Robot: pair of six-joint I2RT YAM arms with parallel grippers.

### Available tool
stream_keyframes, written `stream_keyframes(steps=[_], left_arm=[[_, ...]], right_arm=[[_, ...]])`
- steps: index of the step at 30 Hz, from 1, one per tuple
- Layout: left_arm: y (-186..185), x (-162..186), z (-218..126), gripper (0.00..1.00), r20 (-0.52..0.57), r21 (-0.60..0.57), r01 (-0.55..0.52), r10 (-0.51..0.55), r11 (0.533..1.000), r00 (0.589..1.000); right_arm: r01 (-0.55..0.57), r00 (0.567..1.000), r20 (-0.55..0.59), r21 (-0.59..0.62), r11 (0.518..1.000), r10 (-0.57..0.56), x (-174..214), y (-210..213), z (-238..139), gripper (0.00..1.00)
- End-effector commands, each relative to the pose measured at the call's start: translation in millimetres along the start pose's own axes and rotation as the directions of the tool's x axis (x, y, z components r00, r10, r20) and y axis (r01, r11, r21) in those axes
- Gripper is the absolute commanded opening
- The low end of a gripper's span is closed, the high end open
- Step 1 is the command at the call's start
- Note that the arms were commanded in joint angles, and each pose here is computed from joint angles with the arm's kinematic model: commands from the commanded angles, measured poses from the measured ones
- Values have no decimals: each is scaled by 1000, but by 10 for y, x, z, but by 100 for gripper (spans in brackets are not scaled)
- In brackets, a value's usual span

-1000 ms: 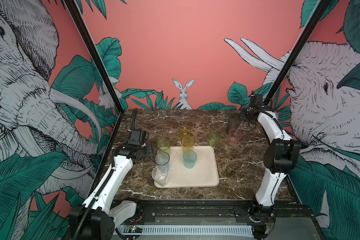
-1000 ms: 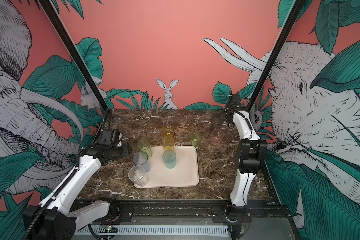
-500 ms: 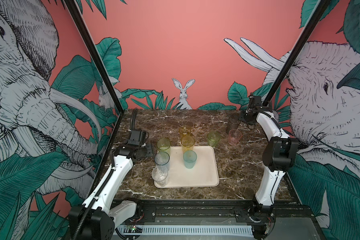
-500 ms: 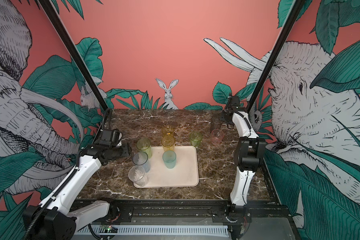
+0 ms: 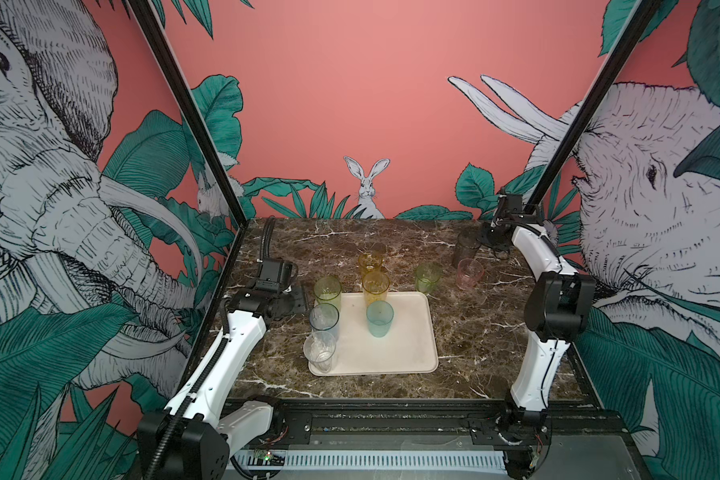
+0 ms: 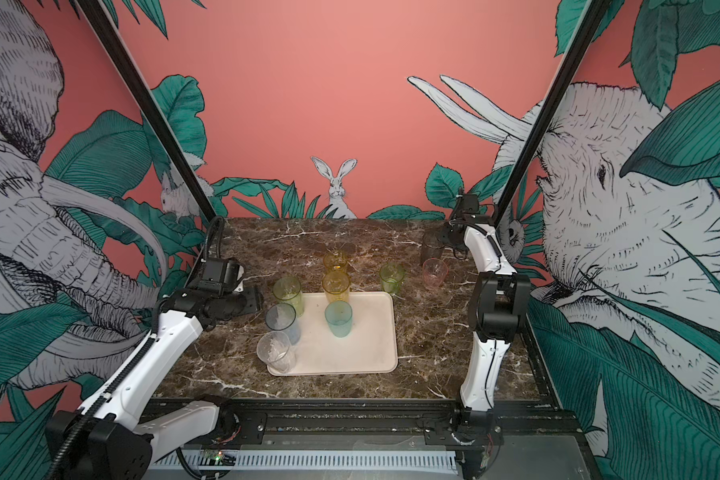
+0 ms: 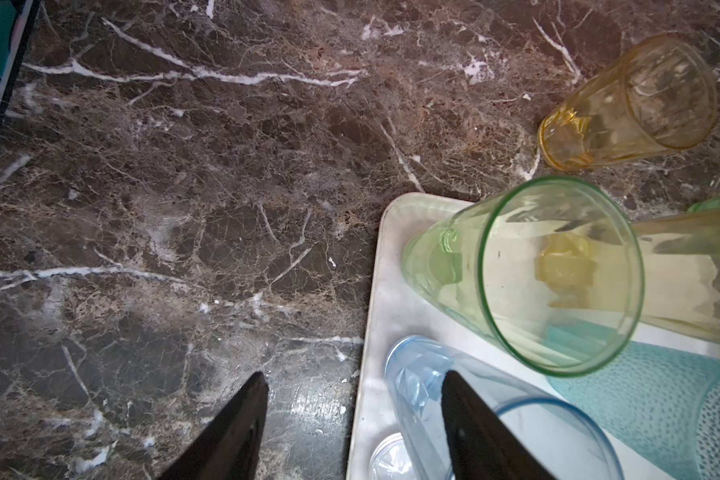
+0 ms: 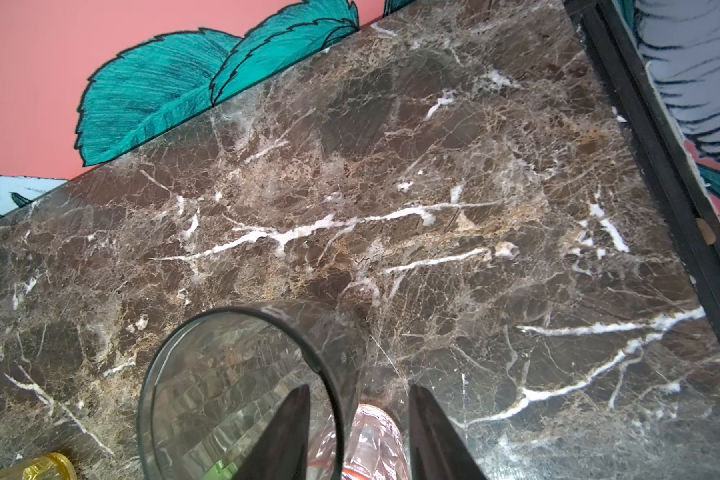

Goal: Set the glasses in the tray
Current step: 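Lower the right gripper into the smoky cup and close on its rim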

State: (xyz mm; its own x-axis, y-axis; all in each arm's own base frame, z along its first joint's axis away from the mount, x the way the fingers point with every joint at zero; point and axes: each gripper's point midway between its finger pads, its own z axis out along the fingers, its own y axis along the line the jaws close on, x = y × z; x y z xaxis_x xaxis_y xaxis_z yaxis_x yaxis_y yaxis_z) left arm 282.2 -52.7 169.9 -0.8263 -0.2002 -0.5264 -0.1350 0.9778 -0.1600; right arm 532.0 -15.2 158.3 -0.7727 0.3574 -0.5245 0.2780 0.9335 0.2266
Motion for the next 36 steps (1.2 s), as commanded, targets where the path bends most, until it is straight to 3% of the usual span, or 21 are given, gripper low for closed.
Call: stream_keyframes(steps=[1, 20, 36], left_arm=[[-2, -9, -29, 68, 5, 8, 17, -17, 1000, 1000], [1, -53, -61, 68, 14, 3, 14, -14, 1000, 1000], [9, -43, -55, 68, 10, -2, 7, -7, 1000, 1000]], right_arm=[[-16, 1000, -16, -10, 1000, 16, 49, -7, 117, 39], [-44, 998, -42, -32, 998, 43, 98, 26, 215, 20], [-29, 999, -24, -59, 998, 28, 16, 95, 78, 5]])
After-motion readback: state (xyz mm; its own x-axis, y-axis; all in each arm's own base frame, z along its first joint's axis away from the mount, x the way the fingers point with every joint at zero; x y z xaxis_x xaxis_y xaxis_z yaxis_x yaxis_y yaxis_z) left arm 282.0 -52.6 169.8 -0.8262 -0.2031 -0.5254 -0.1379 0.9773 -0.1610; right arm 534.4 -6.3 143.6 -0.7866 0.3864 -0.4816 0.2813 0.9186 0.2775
